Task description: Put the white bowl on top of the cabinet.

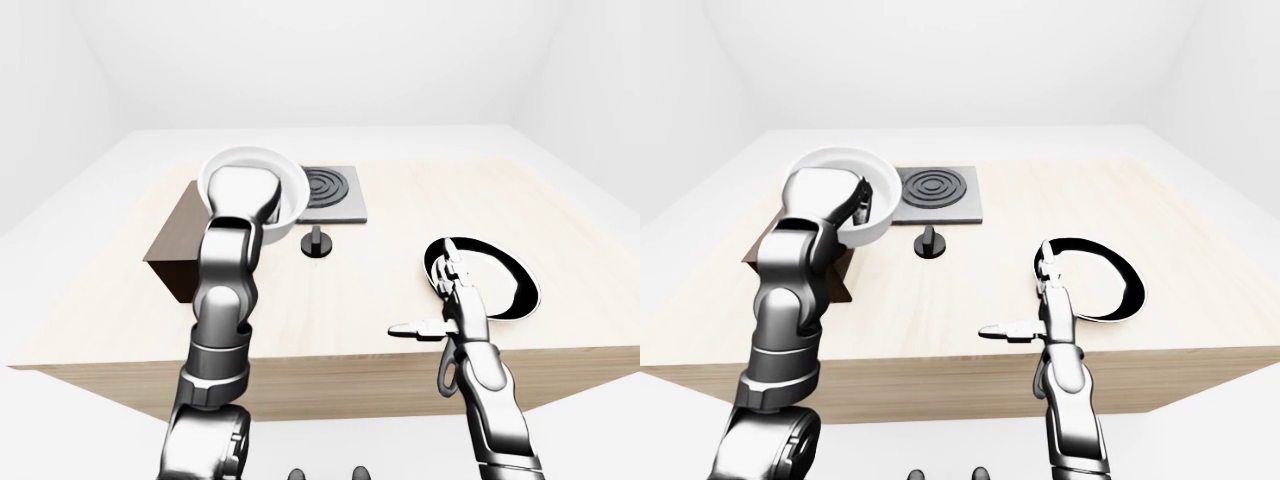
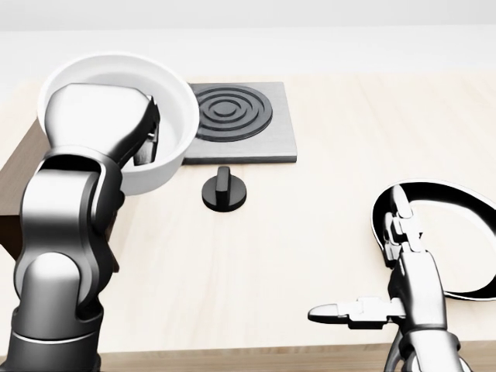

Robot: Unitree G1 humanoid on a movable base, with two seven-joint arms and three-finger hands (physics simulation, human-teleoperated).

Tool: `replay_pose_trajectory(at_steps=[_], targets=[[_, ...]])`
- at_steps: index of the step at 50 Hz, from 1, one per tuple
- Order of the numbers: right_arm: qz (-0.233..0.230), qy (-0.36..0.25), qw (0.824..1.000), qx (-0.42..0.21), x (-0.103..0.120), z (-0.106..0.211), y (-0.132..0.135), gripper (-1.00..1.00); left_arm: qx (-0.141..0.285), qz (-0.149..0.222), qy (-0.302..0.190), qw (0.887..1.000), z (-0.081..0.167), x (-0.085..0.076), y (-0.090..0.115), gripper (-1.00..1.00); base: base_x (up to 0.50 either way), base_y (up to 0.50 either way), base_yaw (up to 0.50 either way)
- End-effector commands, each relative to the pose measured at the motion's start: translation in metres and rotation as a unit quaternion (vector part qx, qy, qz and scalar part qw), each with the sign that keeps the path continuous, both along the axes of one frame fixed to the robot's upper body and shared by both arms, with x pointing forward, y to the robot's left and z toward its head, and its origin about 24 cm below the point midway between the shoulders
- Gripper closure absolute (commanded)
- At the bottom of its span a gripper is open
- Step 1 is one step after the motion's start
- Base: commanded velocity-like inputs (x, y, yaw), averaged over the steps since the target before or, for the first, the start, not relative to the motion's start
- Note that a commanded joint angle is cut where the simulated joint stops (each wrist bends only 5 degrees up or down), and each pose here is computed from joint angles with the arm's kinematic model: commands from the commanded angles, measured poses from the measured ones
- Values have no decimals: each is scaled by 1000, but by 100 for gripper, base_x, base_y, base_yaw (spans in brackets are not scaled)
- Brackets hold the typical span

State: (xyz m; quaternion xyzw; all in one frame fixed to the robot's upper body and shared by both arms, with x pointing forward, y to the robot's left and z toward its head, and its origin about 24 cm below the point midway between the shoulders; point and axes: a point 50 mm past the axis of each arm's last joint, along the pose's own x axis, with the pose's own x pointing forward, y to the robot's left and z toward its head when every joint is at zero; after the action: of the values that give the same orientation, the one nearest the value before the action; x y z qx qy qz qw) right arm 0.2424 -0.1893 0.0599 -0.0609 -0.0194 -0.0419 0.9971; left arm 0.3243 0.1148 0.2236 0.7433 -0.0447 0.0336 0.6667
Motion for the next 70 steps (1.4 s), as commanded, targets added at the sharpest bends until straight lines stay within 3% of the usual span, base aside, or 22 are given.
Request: replay_pose_trajectory(at_steps=[1, 15, 35, 52, 70], targets=[[1, 1, 1000, -2, 0, -2, 2, -100, 11, 39, -52, 998, 33, -9, 24, 100, 0, 0, 0], [4, 3, 1000, -5, 0, -4, 5, -100, 4, 63, -65, 996, 45, -10, 54, 100, 0, 0, 0], [4, 4, 1000, -6, 0, -5, 5, -100, -59, 36, -100, 993, 46, 13, 93, 100, 0, 0, 0], [4, 3, 1000, -6, -1, -5, 5, -100, -98, 26, -129, 987, 41, 25, 105, 100, 0, 0, 0], [7, 5, 1000, -10, 0, -7, 7, -100, -127, 43, -143, 981, 29, 40, 120, 100, 0, 0, 0]])
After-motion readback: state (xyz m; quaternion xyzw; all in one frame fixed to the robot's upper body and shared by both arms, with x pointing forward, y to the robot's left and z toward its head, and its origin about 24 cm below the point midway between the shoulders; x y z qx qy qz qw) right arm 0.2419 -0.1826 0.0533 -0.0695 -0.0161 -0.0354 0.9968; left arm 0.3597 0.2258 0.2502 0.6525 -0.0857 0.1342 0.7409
